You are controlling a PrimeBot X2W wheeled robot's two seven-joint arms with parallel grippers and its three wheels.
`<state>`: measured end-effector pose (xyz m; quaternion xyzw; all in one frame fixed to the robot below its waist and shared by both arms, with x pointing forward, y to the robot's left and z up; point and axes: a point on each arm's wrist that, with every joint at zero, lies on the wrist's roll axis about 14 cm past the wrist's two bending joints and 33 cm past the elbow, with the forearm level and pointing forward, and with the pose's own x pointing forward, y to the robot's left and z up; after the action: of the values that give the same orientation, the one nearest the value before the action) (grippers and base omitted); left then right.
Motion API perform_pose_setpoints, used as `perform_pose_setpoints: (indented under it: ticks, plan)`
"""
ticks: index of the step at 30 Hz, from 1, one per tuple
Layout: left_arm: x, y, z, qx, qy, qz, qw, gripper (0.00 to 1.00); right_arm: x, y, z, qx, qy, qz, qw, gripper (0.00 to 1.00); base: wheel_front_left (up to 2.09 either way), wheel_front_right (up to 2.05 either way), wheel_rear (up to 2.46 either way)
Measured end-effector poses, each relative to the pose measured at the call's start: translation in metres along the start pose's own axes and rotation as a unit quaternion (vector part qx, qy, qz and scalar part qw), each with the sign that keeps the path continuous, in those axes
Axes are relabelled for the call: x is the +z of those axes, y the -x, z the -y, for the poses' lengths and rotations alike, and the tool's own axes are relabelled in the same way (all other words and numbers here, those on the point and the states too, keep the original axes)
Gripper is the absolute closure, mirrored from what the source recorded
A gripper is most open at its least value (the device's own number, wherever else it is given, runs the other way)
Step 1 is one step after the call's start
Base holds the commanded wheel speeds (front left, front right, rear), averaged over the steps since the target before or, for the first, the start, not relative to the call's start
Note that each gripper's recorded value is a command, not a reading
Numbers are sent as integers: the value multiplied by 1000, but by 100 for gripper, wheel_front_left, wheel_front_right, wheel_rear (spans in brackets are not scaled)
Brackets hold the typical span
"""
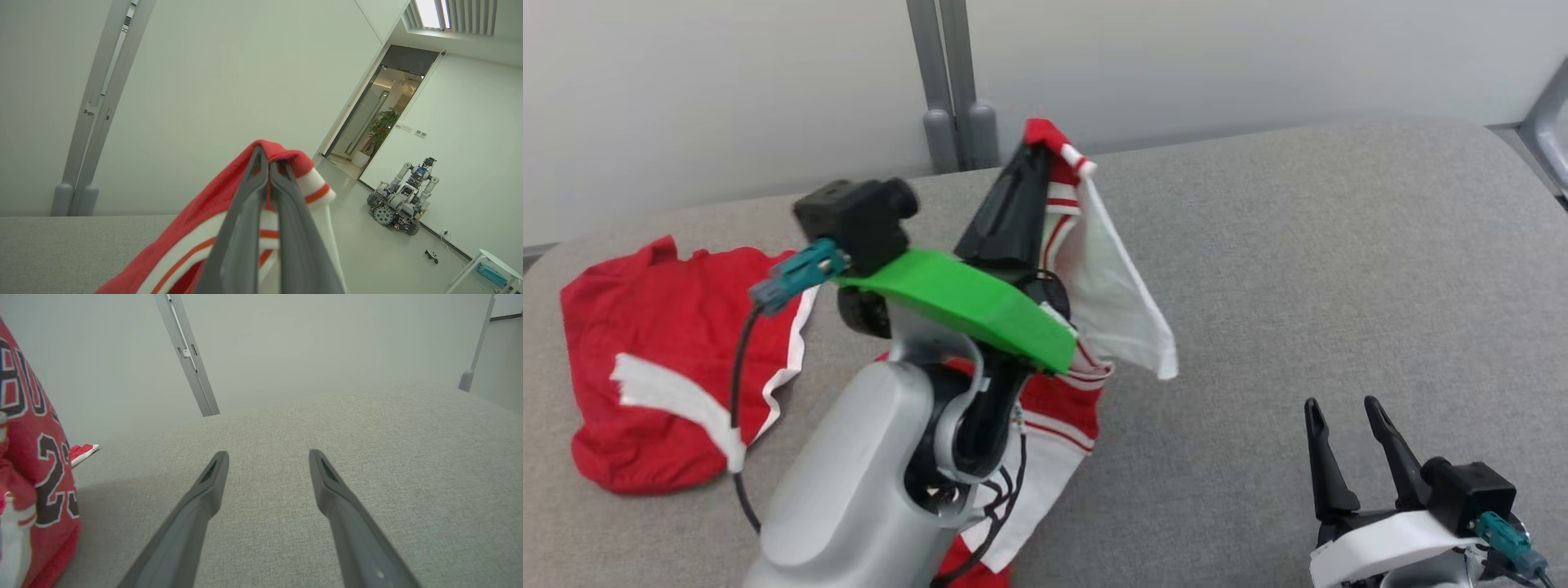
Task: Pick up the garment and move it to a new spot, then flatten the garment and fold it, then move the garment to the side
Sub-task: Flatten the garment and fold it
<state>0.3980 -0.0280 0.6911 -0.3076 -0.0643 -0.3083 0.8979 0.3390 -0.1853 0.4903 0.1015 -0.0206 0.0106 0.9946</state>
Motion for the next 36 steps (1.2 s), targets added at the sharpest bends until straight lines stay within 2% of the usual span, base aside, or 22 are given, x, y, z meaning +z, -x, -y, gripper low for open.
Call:
perform_pose_setpoints:
  ticks: [3,5,8,9,10,11,12,20,26,30,32,36]
  plan:
    - [-41,-18,4,-15,18,-58,998,100,0,-7,4,-6,-4,0,1000,0,0,0,0]
    - [-67,-31,4,-20,10,-93,995,100,-1,-11,8,-14,-8,-1,1000,0,0,0,0]
    - [-88,-49,5,-27,12,-115,993,100,-2,-12,15,-25,-12,-3,1000,0,0,0,0]
    - [-94,-55,6,-30,18,-121,992,95,-3,-11,19,-32,-15,-5,999,0,0,0,0]
    - [-100,-60,5,-28,29,-123,992,72,-4,-10,22,-39,-17,-7,999,0,0,0,0]
    - [-105,-66,5,-26,36,-124,991,57,-6,-9,26,-45,-18,-10,999,0,0,0,0]
    - [-113,-70,5,-26,39,-131,990,0,-7,-7,30,-53,-19,-13,998,0,0,0,0]
    - [-179,-64,16,-43,92,-212,972,0,-11,9,61,-106,-10,-24,994,0,0,0,0]
    - [-188,-49,3,-35,61,-203,977,0,-12,16,69,-118,1,-27,993,0,0,0,0]
    - [-178,-27,-29,-6,3,-183,983,0,-15,24,68,-117,7,-33,993,0,0,0,0]
    - [-159,-15,-50,17,-50,-151,987,0,-14,24,65,-111,10,-31,993,0,0,0,0]
    - [-161,45,-81,64,-110,-162,978,0,-11,25,58,-96,18,-25,995,0,0,0,0]
